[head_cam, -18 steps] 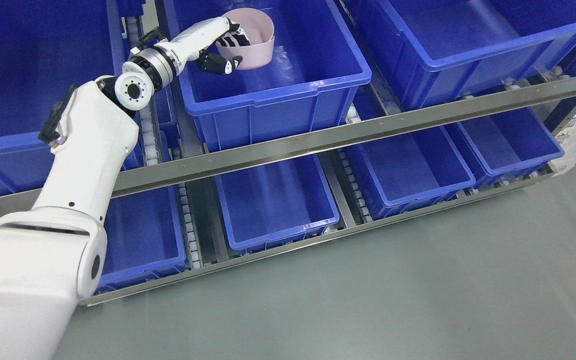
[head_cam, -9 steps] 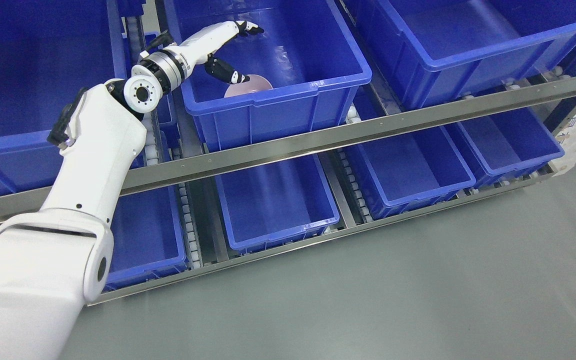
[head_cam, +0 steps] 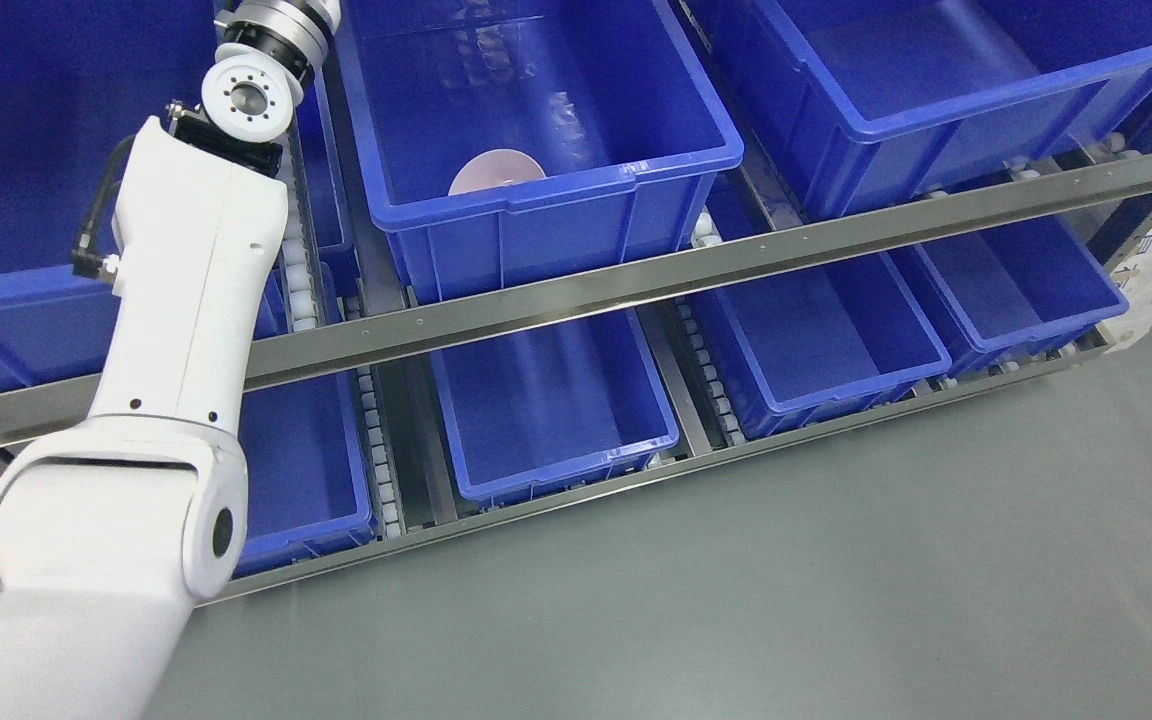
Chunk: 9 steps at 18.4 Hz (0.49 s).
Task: Stack pink IKEA bowls on left shelf middle
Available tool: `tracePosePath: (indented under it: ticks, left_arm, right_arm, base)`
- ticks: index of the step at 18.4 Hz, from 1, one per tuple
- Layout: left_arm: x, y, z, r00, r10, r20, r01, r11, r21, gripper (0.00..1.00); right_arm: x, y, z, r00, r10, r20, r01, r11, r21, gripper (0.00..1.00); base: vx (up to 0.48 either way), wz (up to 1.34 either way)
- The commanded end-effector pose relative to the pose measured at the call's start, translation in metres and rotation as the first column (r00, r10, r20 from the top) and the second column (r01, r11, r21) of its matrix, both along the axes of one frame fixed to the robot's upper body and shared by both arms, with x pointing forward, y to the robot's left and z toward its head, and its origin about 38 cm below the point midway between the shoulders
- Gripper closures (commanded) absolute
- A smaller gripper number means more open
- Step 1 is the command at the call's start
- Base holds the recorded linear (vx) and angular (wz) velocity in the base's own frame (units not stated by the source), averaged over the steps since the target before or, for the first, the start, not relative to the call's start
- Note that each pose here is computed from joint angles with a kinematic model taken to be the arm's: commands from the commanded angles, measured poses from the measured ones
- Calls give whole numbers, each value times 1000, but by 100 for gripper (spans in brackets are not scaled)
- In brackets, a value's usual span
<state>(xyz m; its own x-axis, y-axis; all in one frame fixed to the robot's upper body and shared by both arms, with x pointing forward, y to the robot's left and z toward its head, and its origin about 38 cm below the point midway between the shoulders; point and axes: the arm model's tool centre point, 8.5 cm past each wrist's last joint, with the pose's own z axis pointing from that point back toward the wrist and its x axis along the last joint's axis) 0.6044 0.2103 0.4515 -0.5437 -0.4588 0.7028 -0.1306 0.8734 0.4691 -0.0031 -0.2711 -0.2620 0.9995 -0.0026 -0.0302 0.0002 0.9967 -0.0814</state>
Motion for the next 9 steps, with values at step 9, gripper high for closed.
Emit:
tracePosePath:
  ticks: [9]
  left_arm:
    - [-159, -190, -126, 862, -502, 70, 502, 827, -252, 2]
  right_arm:
    - [-8, -11, 1, 1000, -10, 1, 10, 1000, -17, 0]
  base:
    - [0, 0]
